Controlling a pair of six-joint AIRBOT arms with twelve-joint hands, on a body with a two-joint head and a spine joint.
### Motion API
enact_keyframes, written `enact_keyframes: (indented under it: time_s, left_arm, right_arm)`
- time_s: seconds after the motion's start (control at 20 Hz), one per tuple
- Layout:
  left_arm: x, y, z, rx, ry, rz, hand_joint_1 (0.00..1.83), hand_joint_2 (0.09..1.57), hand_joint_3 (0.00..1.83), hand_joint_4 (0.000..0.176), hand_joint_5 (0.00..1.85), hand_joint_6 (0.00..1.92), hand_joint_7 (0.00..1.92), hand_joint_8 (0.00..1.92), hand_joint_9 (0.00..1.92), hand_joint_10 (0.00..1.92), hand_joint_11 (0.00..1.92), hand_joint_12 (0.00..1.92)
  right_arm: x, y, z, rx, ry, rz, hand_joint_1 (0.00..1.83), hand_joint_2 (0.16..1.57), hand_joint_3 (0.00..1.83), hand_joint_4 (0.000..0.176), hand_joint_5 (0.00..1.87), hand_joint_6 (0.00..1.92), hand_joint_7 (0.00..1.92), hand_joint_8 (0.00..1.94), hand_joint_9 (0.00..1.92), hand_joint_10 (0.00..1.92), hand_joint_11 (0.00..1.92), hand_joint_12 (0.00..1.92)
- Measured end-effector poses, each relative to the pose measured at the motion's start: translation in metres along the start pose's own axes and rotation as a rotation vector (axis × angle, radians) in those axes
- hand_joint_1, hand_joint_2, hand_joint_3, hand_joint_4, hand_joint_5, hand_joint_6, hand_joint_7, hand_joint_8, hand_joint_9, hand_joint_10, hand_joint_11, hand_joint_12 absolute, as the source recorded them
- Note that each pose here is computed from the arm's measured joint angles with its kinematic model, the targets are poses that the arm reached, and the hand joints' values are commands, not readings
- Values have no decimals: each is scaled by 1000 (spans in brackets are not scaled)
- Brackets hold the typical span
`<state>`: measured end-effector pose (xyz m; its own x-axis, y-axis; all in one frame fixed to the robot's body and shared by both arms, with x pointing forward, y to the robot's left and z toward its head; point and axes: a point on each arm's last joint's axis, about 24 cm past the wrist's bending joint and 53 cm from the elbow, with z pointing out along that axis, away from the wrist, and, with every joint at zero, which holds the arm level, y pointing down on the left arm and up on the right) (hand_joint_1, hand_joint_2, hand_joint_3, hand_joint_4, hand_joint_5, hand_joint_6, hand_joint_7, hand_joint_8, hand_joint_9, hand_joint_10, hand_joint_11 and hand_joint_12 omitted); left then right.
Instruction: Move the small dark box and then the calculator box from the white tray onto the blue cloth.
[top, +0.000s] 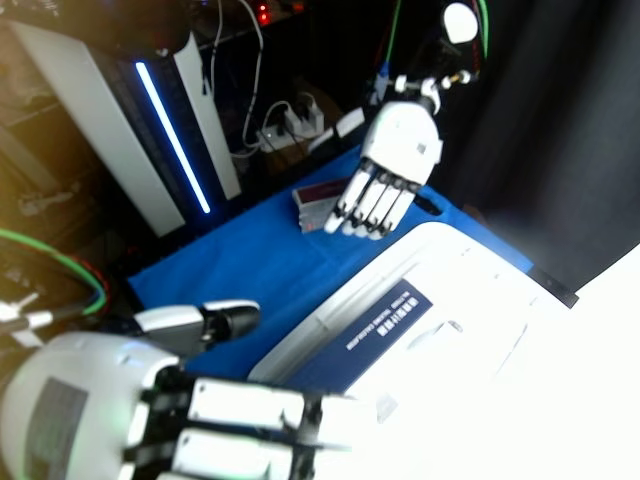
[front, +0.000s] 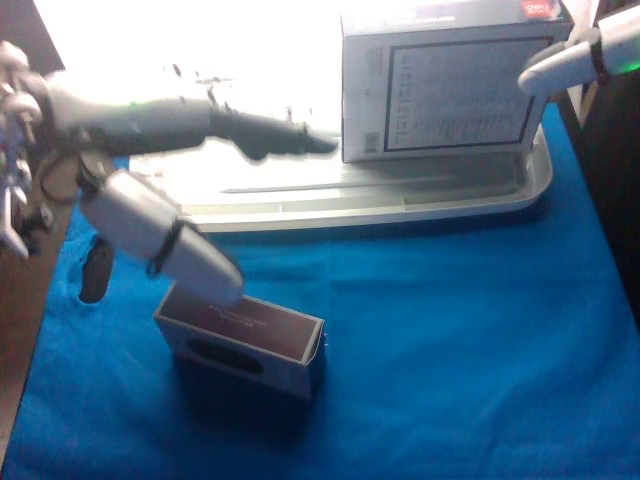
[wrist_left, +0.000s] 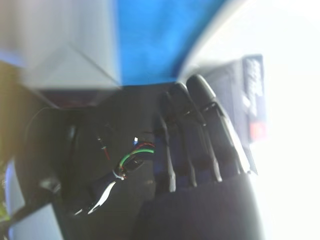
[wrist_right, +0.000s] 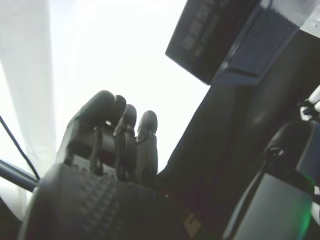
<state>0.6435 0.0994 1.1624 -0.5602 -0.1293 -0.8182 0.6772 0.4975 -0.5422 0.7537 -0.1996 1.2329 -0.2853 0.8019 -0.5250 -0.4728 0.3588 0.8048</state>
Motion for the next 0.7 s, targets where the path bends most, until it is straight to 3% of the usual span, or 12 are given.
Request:
enact_keyframes:
  time_s: [0.05, 0.15, 0.2, 0.25, 0.3, 0.35, 0.4, 0.45, 0.5, 0.55, 0.65, 0.7]
  left_arm:
    - [-8, 4, -2, -11, -25, 4, 445, 843, 0, 167, 64, 0, 117, 0, 172, 0, 200, 213]
    - [-20, 17, -5, -48, -61, 9, 474, 782, 0, 176, 7, 0, 33, 0, 57, 0, 89, 135]
    - [-23, 21, -7, -61, -68, 9, 448, 751, 0, 176, 1, 0, 6, 0, 34, 0, 68, 122]
    - [-29, 29, -6, -81, -81, 13, 467, 742, 0, 162, 0, 0, 0, 0, 18, 0, 53, 114]
    - [-33, 37, -5, -105, -94, 7, 477, 750, 0, 151, 0, 0, 0, 0, 14, 0, 50, 114]
    - [-35, 43, -4, -121, -101, 2, 477, 750, 0, 151, 0, 0, 0, 0, 14, 0, 50, 114]
    - [-36, 49, -1, -136, -105, -4, 494, 766, 0, 134, 0, 0, 0, 0, 40, 10, 78, 131]
    - [-36, 52, 3, -140, -106, -7, 516, 786, 0, 117, 0, 0, 15, 1, 76, 7, 55, 259]
    - [-35, 53, 7, -142, -106, -8, 516, 786, 0, 117, 0, 0, 15, 1, 76, 7, 55, 259]
    - [-36, 56, 10, -146, -109, -14, 528, 795, 1, 99, 0, 0, 43, 1, 119, 1, 1, 523]
    - [-38, 59, 12, -153, -118, -26, 521, 810, 4, 114, 0, 0, 24, 1, 96, 0, 0, 507]
    - [-38, 59, 12, -152, -120, -30, 521, 820, 5, 110, 0, 0, 25, 2, 95, 1, 0, 513]
  right_arm:
    - [2, -1, 2, 0, 1, 5, 1110, 420, 0, 0, 376, 1, 114, 3, 135, 10, 0, 985]
    - [11, -7, 8, -2, 7, 59, 1092, 418, 0, 0, 360, 0, 113, 1, 201, 8, 26, 1243]
    - [13, -10, 11, -1, 8, 74, 1084, 440, 1, 0, 332, 0, 114, 0, 255, 16, 165, 1381]
    - [15, -13, 14, 11, 10, 84, 1096, 459, 1, 0, 301, 2, 137, 5, 220, 5, 7, 1239]
    - [18, -13, 17, 20, 25, 74, 1094, 464, 1, 0, 287, 5, 135, 2, 205, 7, 1, 1106]
    - [20, -10, 21, 16, 31, 68, 1094, 464, 1, 0, 287, 5, 135, 2, 205, 7, 1, 1106]
    - [21, -6, 27, 9, 35, 63, 1081, 467, 0, 0, 289, 5, 125, 0, 220, 10, 0, 1128]
    - [21, -5, 29, 5, 34, 63, 1124, 484, 1, 0, 289, 3, 93, 11, 217, 6, 0, 1269]
    - [24, -7, 30, 11, 39, 62, 1124, 484, 1, 0, 289, 3, 93, 11, 217, 6, 0, 1269]
    - [33, -13, 31, 33, 64, 52, 1042, 448, 0, 0, 353, 7, 267, 21, 315, 25, 0, 1177]
    - [49, -25, 32, 80, 108, 31, 946, 519, 3, 0, 302, 1, 413, 12, 489, 50, 50, 1346]
    - [53, -29, 32, 96, 123, 20, 913, 561, 3, 0, 256, 0, 406, 3, 511, 43, 25, 1417]
